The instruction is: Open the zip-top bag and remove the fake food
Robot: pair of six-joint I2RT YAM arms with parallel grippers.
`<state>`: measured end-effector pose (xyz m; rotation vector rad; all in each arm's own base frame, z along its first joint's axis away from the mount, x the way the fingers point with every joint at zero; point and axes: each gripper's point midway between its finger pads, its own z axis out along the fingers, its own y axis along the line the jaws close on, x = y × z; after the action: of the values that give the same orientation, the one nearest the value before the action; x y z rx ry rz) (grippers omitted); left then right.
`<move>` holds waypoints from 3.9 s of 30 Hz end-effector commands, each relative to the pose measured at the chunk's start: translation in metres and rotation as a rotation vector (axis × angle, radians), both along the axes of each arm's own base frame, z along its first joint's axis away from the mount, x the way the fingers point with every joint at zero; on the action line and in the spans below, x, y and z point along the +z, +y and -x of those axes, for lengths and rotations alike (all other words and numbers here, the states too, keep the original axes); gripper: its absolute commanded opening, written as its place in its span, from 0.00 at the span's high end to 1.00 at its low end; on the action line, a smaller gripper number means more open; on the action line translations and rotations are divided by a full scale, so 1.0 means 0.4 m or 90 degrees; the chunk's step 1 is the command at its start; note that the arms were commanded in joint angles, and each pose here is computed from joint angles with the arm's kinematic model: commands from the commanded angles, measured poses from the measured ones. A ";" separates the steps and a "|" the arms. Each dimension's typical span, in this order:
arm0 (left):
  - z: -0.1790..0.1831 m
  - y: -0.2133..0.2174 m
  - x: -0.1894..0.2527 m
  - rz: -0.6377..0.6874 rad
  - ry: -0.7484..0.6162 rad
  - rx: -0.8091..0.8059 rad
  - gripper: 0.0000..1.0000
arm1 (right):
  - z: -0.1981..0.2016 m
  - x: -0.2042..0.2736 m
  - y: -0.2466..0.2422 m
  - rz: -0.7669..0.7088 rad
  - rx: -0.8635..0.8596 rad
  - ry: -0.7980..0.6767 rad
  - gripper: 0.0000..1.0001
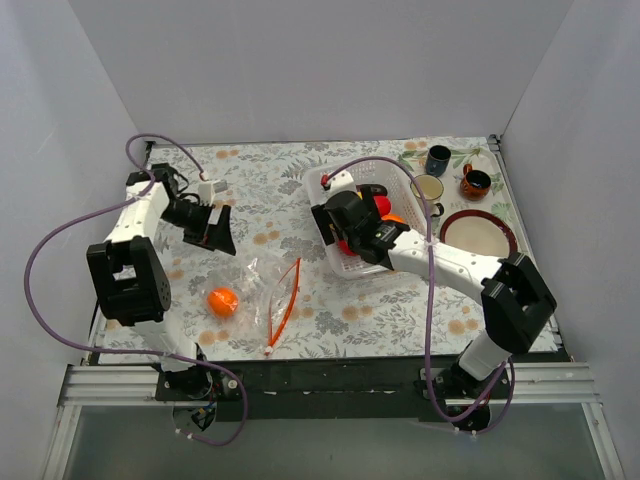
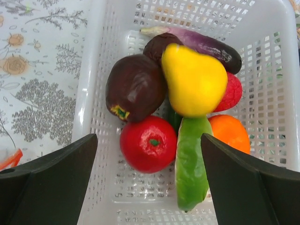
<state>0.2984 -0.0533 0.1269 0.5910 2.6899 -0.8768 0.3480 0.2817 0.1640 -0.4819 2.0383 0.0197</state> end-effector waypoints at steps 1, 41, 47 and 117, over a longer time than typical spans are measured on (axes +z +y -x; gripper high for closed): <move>0.094 0.092 0.006 -0.002 0.029 0.014 0.02 | 0.046 0.074 0.001 -0.004 0.006 -0.053 0.02; 0.202 0.100 -0.255 -0.139 0.080 -0.031 0.80 | 0.449 -0.239 0.465 -0.062 0.475 0.098 0.52; 0.215 0.094 -0.271 -0.144 0.094 -0.043 0.80 | 0.460 -0.279 0.451 -0.059 0.483 0.101 0.40; 0.250 -0.063 -0.240 -0.094 0.139 -0.165 0.02 | 0.514 -0.233 0.472 -0.126 0.587 0.039 0.01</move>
<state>0.1915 -0.0867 0.0405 0.8854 2.9804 -0.9604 0.1391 0.4649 0.0494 -1.3246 1.7377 0.7564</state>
